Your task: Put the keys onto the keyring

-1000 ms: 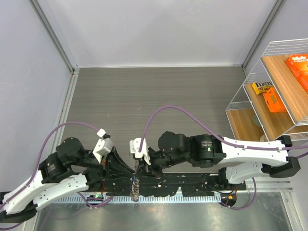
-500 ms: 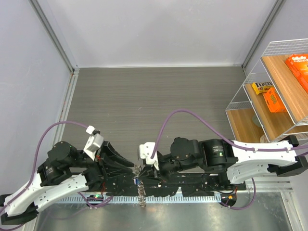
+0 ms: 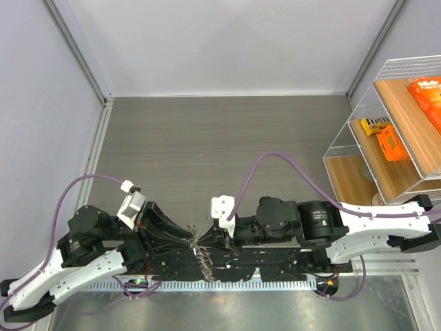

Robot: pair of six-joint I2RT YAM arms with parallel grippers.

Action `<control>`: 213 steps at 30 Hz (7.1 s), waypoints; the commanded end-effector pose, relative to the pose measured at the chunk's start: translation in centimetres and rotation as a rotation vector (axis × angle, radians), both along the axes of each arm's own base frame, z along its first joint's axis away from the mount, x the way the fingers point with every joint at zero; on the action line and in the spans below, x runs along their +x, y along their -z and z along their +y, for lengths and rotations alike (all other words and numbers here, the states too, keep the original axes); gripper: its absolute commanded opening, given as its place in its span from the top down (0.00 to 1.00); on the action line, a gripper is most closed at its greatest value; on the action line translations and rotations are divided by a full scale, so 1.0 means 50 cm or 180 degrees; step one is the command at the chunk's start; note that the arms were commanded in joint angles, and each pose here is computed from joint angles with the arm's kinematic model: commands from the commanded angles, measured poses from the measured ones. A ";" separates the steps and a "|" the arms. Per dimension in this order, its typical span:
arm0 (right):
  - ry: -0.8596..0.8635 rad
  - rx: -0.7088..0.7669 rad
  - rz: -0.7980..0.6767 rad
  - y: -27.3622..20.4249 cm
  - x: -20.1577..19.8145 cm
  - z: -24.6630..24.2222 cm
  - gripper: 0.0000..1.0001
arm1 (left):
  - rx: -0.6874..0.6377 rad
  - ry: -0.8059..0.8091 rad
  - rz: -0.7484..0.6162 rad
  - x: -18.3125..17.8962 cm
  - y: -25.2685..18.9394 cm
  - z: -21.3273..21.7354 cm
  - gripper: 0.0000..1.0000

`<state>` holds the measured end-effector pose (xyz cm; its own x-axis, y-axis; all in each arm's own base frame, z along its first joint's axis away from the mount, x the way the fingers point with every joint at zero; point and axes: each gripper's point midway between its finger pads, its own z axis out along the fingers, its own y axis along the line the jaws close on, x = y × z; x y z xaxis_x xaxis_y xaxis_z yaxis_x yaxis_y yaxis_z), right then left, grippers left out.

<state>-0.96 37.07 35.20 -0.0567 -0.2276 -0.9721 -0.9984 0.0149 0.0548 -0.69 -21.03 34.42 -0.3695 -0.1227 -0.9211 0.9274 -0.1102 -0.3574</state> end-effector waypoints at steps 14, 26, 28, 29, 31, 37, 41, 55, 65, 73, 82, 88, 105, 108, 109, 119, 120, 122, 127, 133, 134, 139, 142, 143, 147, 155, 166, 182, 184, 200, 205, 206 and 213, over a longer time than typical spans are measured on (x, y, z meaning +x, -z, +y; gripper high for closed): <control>0.0395 0.0796 0.0067 -0.119 0.036 -0.001 0.94 | -0.0279 -0.0112 -0.0123 0.009 -0.038 0.005 0.67; 0.0301 0.0942 0.0021 -0.137 0.022 0.001 0.94 | -0.0185 -0.0145 -0.0087 0.019 -0.029 -0.006 0.87; 0.0291 0.0990 0.0023 -0.140 0.020 0.003 0.94 | -0.0181 -0.0141 -0.0089 0.019 -0.029 -0.007 0.87; 0.0286 0.1009 0.0021 -0.143 0.019 0.001 0.95 | -0.0181 -0.0146 -0.0089 0.019 -0.030 -0.007 0.87; 0.0296 0.1148 0.0009 -0.159 0.020 -0.002 0.94 | -0.0180 -0.0133 -0.0096 0.018 -0.029 -0.007 0.87; 0.0278 0.1348 -0.0043 -0.163 0.015 0.001 0.95 | -0.0203 -0.0104 -0.0115 0.015 -0.031 -0.008 0.84; 0.0316 0.1461 -0.0146 -0.155 0.021 0.009 0.94 | -0.0233 -0.0074 -0.0132 0.011 -0.035 -0.006 0.81; 0.0283 0.2215 -0.0325 -0.178 0.018 0.004 0.94 | -0.0285 -0.0053 -0.0158 0.006 -0.041 0.000 0.75; 0.0400 0.2640 -0.0391 -0.188 0.027 -0.011 0.94 | -0.0357 -0.0075 -0.0185 0.002 -0.051 0.011 0.67; 0.0490 0.2879 -0.0412 -0.194 0.037 -0.039 0.94 | -0.0626 -0.0237 -0.0299 -0.005 -0.086 0.053 0.54; 0.0547 0.3489 -0.0742 -0.220 0.035 -0.083 0.95 | -0.0711 -0.0374 -0.0321 0.003 -0.103 0.065 0.51; 0.0710 0.3876 -0.1243 -0.214 0.037 -0.118 0.94 | -0.0753 -0.0374 -0.0303 0.006 -0.102 0.060 0.51; 0.1421 0.3206 -0.1712 -0.178 0.123 -0.152 0.95 | -0.0757 -0.0445 -0.0324 0.014 -0.083 0.059 0.50; 0.1624 0.2915 -0.1705 -0.166 0.155 -0.166 0.95 | -0.0772 -0.0465 -0.0350 0.017 -0.082 0.058 0.50; 0.1703 0.2746 -0.1695 -0.148 0.169 -0.163 0.95 | -0.0767 -0.0456 -0.0348 0.016 -0.081 0.058 0.50; 0.2319 0.1976 -0.1337 -0.009 0.255 -0.243 0.94 | -0.0762 -0.0461 -0.0367 0.018 -0.073 0.056 0.49; 0.2367 0.1860 -0.1260 0.013 0.262 -0.243 0.94 | -0.0749 -0.0462 -0.0361 0.018 -0.071 0.055 0.49; 0.2417 0.1720 -0.1092 0.051 0.269 -0.246 0.94 | -0.0748 -0.0452 -0.0361 0.017 -0.070 0.056 0.49; 0.2490 0.1312 -0.0663 0.141 0.280 -0.239 0.95 | -0.0747 -0.0479 -0.0349 0.020 -0.066 0.056 0.49; 0.2576 0.0975 0.0063 0.262 0.284 -0.222 0.94 | -0.0790 -0.0488 -0.0328 0.020 -0.065 0.057 0.50; 0.2598 0.0856 0.0084 0.287 0.289 -0.219 0.94 | -0.0790 -0.0488 -0.0327 0.021 -0.063 0.055 0.49; 0.2601 0.0624 0.0422 0.347 0.316 -0.183 0.94 | -0.0777 -0.0481 -0.0298 0.022 -0.058 0.053 0.49; 0.2625 0.0447 0.0474 0.374 0.338 -0.153 0.95 | -0.0796 -0.0494 -0.0299 0.020 -0.060 0.059 0.49; 0.2630 0.0433 0.0495 0.377 0.347 -0.149 0.95 | -0.0798 -0.0498 -0.0296 0.020 -0.060 0.061 0.49; 0.2707 0.0336 0.0579 0.387 0.392 -0.125 0.95 | -0.0814 -0.0549 -0.0285 0.020 -0.061 0.071 0.49; 0.2654 0.0069 0.0780 0.419 0.466 -0.070 0.95 | -0.0800 -0.0573 -0.0271 0.020 -0.054 0.076 0.49; 0.2673 -0.0271 0.0908 0.514 0.528 -0.025 0.76 | -0.0747 -0.0639 -0.0239 0.028 -0.037 0.074 0.49; 0.2814 -0.0135 0.0663 0.425 0.526 -0.083 0.26 | -0.0619 -0.0791 -0.0250 0.051 -0.018 0.066 0.45; 0.2810 -0.0072 0.0625 0.393 0.520 -0.098 0.14 | -0.0591 -0.0812 -0.0260 0.055 -0.016 0.062 0.43; 0.3034 -0.0074 0.0393 0.162 0.464 -0.241 0.05 | -0.0167 -0.1388 -0.0373 0.140 -0.002 0.042 0.00; 0.3291 0.0200 0.0356 0.107 0.464 -0.287 0.05 | 0.0084 -0.1778 -0.0340 0.189 0.009 0.046 0.01; 0.3370 0.0267 0.0342 0.094 0.466 -0.300 0.05 | 0.0110 -0.1839 -0.0350 0.197 0.008 0.047 0.01; 0.3549 0.0317 0.0271 0.063 0.468 -0.332 0.05 | 0.0178 -0.2102 -0.0471 0.230 -0.012 0.052 0.01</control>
<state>22.00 21.89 29.71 -0.2810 0.0291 -0.9593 -0.4784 0.8622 0.1663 9.64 -19.28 32.84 -0.1733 -0.2098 -0.9623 0.8569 0.4495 -0.2523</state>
